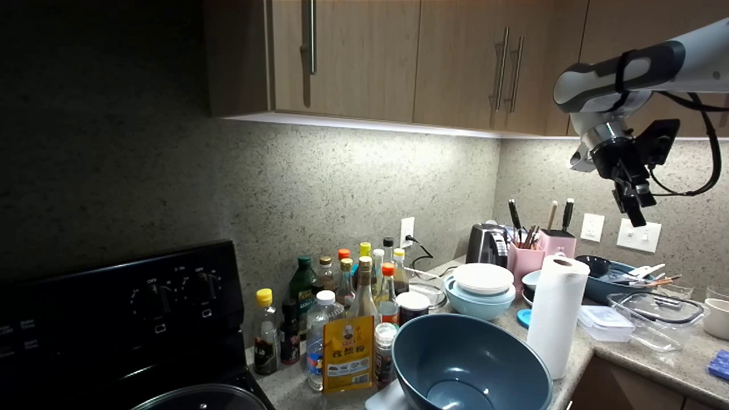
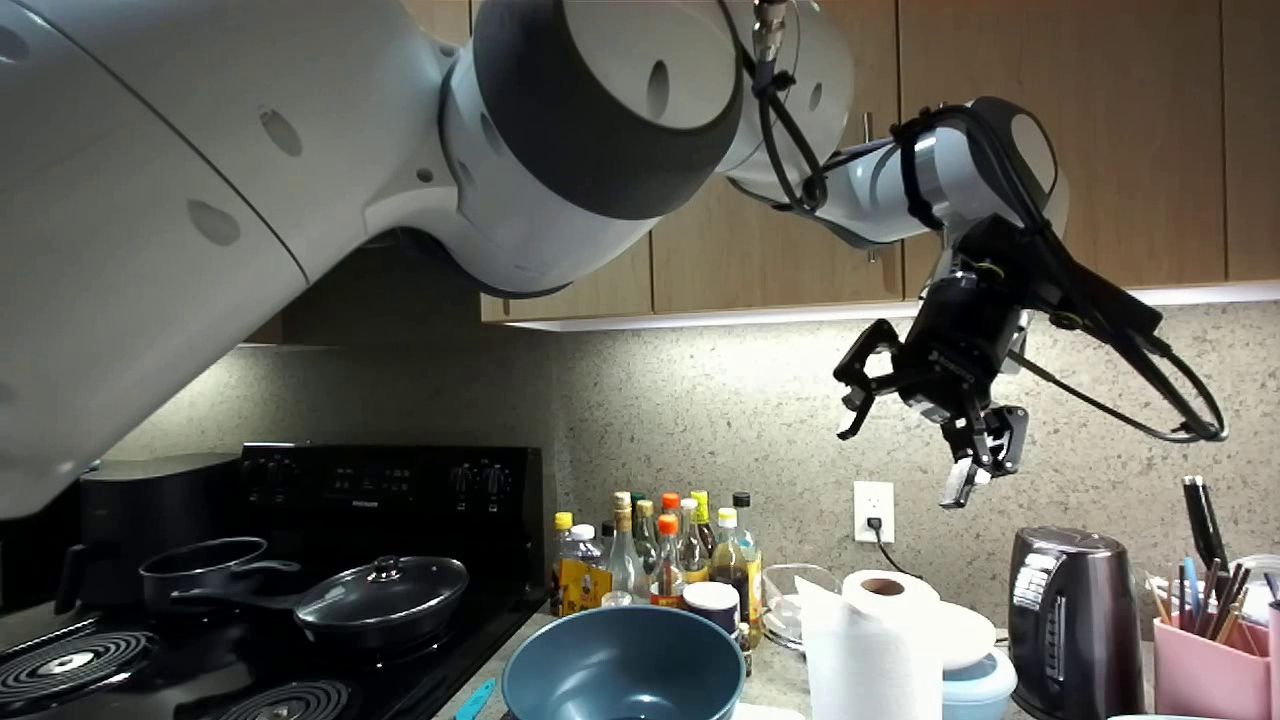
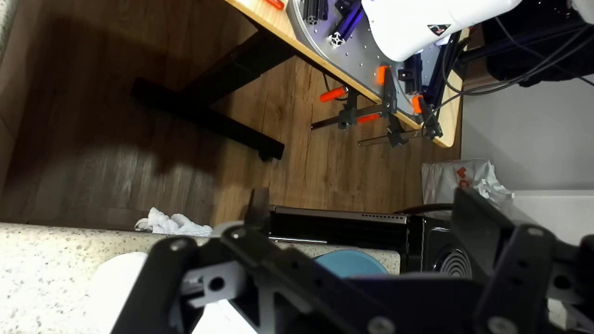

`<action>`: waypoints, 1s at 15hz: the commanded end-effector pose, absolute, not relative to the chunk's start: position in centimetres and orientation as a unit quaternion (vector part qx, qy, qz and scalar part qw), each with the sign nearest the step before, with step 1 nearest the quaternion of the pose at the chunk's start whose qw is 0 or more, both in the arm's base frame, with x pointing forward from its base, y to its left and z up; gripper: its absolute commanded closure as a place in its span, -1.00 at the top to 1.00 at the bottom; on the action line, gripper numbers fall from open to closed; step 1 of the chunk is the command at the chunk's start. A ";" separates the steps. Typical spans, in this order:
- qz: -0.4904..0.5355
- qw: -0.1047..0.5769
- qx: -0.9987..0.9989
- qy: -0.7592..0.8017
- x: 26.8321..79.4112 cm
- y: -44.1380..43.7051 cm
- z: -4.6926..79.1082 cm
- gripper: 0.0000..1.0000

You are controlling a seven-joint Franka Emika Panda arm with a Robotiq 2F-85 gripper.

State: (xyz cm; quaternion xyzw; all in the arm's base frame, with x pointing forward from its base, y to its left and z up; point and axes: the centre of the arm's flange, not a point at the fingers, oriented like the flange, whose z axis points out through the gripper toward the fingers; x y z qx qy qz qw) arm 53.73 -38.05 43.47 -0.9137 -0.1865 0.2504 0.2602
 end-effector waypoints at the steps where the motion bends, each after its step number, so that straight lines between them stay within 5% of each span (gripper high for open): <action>1: 0.250 0.260 -0.914 -0.187 53.7 -38.1 43.5 1.00; 7: 0.234 0.247 -0.921 -0.190 54.6 -38.2 42.7 1.00; 15: 0.076 0.077 -0.973 -0.204 58.7 -41.1 43.4 1.00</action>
